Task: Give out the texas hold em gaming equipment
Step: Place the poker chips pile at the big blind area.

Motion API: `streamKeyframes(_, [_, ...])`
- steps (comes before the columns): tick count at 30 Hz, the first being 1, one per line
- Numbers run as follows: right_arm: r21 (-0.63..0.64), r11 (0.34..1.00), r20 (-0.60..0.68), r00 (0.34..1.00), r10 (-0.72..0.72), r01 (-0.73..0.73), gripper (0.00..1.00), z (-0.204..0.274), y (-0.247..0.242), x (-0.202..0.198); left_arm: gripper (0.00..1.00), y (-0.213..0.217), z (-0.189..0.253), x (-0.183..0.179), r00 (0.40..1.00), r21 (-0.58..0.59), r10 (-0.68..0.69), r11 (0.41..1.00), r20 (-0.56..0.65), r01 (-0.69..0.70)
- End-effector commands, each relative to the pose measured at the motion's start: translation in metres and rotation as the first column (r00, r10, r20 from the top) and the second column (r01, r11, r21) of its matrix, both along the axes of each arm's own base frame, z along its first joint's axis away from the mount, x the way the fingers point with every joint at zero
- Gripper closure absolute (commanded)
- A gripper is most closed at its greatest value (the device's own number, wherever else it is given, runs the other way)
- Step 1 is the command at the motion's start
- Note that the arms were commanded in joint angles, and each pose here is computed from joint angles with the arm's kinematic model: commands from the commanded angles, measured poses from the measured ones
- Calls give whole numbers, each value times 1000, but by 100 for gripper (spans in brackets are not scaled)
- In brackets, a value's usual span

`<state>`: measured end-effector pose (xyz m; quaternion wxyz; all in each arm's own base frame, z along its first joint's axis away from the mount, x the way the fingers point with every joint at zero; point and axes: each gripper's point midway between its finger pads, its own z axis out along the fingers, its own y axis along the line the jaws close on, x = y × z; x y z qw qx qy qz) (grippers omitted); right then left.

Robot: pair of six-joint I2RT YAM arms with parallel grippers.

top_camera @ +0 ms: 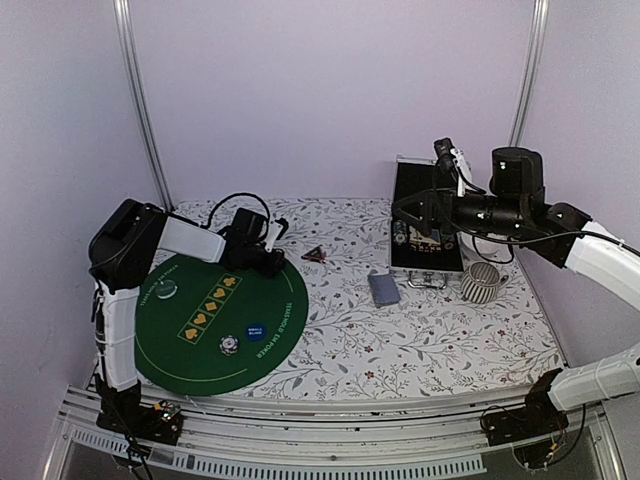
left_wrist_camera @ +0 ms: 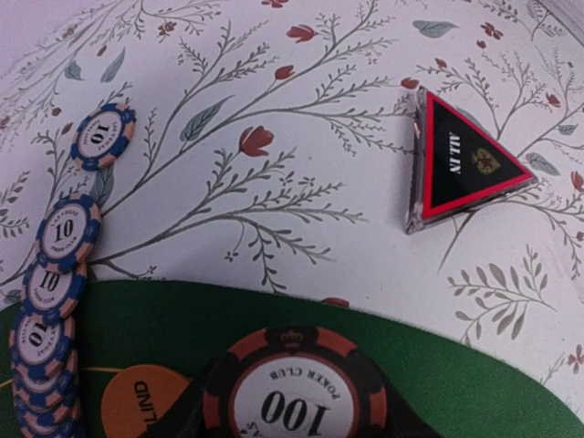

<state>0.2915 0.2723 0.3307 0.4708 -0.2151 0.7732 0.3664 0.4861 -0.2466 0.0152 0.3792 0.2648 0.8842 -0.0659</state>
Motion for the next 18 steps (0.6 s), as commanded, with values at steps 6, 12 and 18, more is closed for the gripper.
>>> streamKeyframes(6, [27, 999, 82, 996, -30, 28, 1, 32, -12, -5, 42, 24, -5, 3, 997, 64, 73, 995, -1, -73])
streamKeyframes(12, [31, 999, 97, 995, -35, 32, 1, 38, -15, -7, 29, 21, 13, 2, 998, 34, 63, 997, 21, -64])
streamKeyframes(18, [21, 998, 114, 992, -61, 59, 1, 40, -19, -4, 17, 9, 52, -2, 997, -29, 4, 1000, 78, -1])
